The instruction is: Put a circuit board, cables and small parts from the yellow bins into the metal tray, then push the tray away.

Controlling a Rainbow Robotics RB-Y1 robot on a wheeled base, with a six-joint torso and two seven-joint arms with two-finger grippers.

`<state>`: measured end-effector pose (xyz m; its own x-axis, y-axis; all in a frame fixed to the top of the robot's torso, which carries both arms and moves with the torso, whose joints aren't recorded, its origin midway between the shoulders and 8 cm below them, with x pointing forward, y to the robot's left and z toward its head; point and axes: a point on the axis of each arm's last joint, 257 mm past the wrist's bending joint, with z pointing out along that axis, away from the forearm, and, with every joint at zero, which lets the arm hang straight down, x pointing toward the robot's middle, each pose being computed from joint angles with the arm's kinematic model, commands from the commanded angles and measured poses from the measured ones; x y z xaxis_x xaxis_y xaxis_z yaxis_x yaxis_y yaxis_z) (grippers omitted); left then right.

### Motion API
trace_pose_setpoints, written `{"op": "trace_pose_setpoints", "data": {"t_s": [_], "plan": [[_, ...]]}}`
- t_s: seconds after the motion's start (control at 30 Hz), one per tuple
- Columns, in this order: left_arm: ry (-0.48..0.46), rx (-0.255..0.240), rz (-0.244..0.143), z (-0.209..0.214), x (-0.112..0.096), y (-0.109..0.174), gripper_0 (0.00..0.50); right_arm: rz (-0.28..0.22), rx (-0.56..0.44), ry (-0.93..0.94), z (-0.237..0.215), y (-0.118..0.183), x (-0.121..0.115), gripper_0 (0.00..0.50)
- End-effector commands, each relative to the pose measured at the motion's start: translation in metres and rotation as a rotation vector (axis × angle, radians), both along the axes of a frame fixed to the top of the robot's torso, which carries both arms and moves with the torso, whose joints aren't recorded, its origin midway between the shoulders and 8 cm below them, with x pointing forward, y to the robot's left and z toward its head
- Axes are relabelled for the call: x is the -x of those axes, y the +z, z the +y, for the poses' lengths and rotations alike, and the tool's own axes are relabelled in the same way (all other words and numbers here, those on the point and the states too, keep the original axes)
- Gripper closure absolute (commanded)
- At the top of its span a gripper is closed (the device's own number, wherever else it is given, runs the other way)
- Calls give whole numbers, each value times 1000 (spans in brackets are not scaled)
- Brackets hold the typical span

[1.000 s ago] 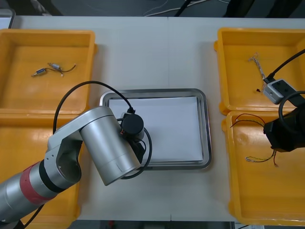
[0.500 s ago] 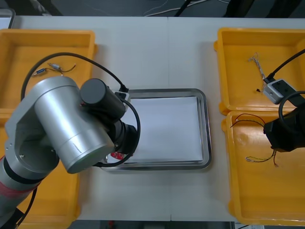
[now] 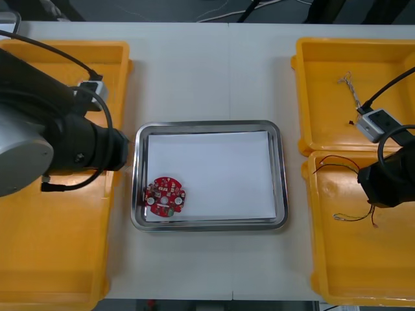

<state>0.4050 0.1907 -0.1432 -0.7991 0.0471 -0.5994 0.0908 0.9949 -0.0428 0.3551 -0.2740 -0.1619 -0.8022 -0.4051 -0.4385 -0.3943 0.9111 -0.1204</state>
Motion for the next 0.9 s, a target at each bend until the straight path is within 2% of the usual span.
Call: {"op": "trace_pose_setpoints", "data": {"t_s": [0.03, 0.27, 0.63, 0.77, 0.9], "plan": [[-59, -155, -40, 57, 0, 16, 0, 21, 8, 71, 11, -5, 9, 500], [-8, -214, -17, 115, -14, 24, 0, 39, 20, 140, 27, -9, 12, 500], [55, -273, 76, 183, -29, 16, 0, 22, 78, 298, 63, -9, 15, 500], [69, -285, 90, 195, -40, 20, 0, 19, 100, 352, 76, -10, 18, 500], [92, -277, 92, 202, -51, 25, 0, 27, 123, 406, 87, -14, 22, 500]]}}
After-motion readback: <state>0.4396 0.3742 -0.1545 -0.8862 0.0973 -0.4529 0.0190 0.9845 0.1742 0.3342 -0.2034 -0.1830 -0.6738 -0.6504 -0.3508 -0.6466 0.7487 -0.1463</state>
